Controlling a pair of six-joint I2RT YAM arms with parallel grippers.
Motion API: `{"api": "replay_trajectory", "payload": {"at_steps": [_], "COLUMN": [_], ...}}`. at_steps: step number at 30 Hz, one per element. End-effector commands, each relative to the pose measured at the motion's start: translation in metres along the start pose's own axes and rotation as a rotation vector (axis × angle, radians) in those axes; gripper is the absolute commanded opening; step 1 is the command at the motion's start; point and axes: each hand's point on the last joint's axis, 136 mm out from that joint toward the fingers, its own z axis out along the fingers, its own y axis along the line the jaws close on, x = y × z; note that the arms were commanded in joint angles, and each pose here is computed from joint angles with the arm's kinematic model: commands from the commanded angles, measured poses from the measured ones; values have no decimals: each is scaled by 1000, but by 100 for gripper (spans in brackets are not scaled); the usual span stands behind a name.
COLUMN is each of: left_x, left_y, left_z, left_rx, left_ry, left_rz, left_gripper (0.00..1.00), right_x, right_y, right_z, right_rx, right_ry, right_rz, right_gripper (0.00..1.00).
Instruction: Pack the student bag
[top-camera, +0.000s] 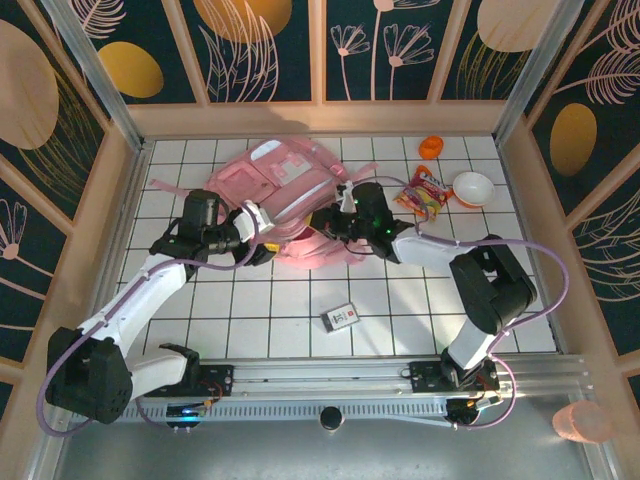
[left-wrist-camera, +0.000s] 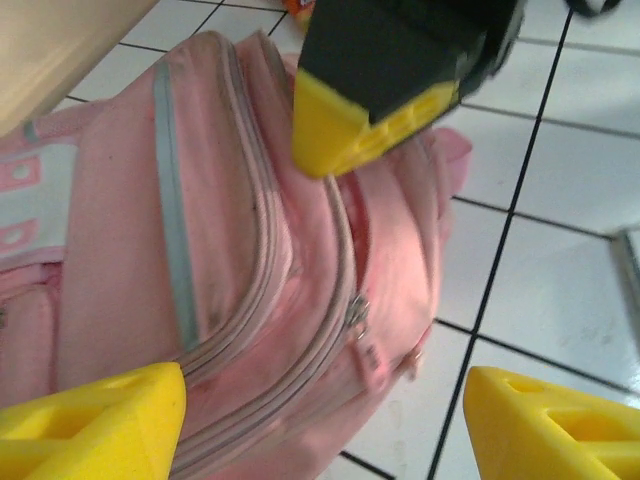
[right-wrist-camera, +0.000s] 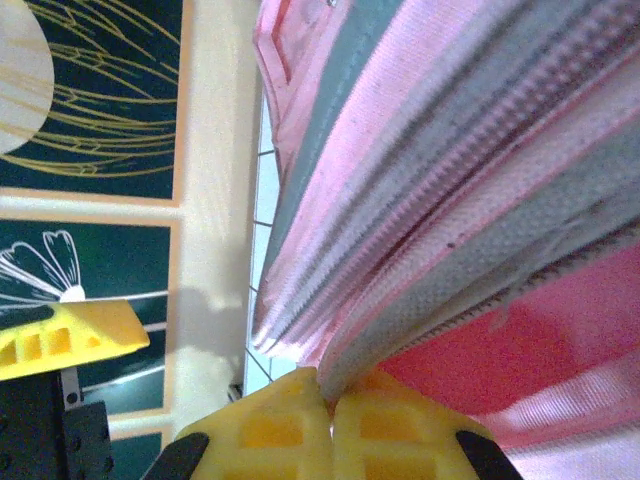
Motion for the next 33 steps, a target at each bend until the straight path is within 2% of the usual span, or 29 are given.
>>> {"api": "replay_trajectory", "payload": {"at_steps": [1, 12, 13, 17, 19, 23, 29, 33], "left_x": [10, 20, 23, 18, 13, 1, -12, 3], "left_y": [9, 20, 23, 30, 28, 21, 20, 22], "left_z": [4, 53, 57, 59, 56, 49, 43, 43], "left_rx": [-17, -30, -40, -51, -50, -48, -49, -75], "left_ry": [68, 63, 70, 74, 54, -19, -82, -14], "left_rz": [201, 353, 343, 247, 219, 103, -17, 16], "left_gripper": [72, 69, 63, 19, 0, 0, 0, 0], "right_x": [2, -7, -9, -19, -27, -37, -18, 8], "right_y": [35, 59, 61, 56, 48, 38, 35, 36], "right_z": [-15, -14, -15, -23, -30, -49, -69, -57], "right_rx": [-78, -162, -167, -109, -37, 120, 334, 336], "right_ry": [76, 109, 106, 64, 19, -73, -179, -170], "right_rz": [-185, -222, -224, -238, -240, -253, -274, -250], "right_gripper": [0, 0, 0, 0, 6, 29, 35, 36]}}
